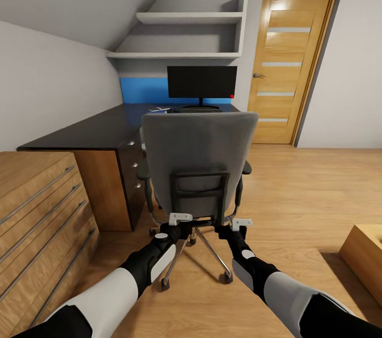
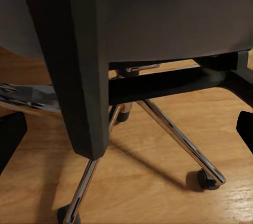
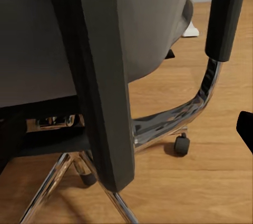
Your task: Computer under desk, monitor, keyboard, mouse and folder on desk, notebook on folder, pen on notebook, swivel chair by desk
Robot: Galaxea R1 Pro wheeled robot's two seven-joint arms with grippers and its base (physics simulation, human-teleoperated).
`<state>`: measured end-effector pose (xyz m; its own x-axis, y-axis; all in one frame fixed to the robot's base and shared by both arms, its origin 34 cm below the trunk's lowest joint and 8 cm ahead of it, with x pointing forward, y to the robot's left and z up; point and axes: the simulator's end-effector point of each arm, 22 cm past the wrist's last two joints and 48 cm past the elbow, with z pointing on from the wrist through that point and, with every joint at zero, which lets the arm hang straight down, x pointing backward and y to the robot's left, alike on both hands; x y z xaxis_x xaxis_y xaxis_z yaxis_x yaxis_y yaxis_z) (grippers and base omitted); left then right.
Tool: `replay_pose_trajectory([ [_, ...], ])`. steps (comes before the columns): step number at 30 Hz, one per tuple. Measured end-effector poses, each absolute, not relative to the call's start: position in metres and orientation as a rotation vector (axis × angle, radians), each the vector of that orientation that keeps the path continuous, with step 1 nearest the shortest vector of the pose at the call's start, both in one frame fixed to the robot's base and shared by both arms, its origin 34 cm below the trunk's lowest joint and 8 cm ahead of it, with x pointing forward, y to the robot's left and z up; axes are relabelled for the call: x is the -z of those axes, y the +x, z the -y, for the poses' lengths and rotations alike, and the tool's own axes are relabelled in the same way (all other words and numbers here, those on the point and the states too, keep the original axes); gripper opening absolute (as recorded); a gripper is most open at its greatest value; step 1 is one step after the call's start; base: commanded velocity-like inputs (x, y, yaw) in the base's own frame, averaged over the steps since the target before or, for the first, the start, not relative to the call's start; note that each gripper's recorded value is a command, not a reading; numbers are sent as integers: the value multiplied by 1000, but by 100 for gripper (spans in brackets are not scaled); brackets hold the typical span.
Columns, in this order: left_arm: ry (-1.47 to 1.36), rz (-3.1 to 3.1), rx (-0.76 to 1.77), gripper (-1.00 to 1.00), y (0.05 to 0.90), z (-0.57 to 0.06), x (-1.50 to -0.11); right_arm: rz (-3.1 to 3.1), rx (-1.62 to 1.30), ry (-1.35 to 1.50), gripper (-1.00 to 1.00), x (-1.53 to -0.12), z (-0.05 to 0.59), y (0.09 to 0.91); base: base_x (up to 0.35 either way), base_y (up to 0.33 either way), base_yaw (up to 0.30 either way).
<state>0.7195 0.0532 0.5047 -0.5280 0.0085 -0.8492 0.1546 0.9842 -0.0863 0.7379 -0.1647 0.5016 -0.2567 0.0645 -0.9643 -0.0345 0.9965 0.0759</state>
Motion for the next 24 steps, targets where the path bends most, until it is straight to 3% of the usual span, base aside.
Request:
replay_pose_trajectory([
  [24,112,-2151,178,100,711,-54,-458,-1856,-105,12,100,-455,162,729,0,0,0],
])
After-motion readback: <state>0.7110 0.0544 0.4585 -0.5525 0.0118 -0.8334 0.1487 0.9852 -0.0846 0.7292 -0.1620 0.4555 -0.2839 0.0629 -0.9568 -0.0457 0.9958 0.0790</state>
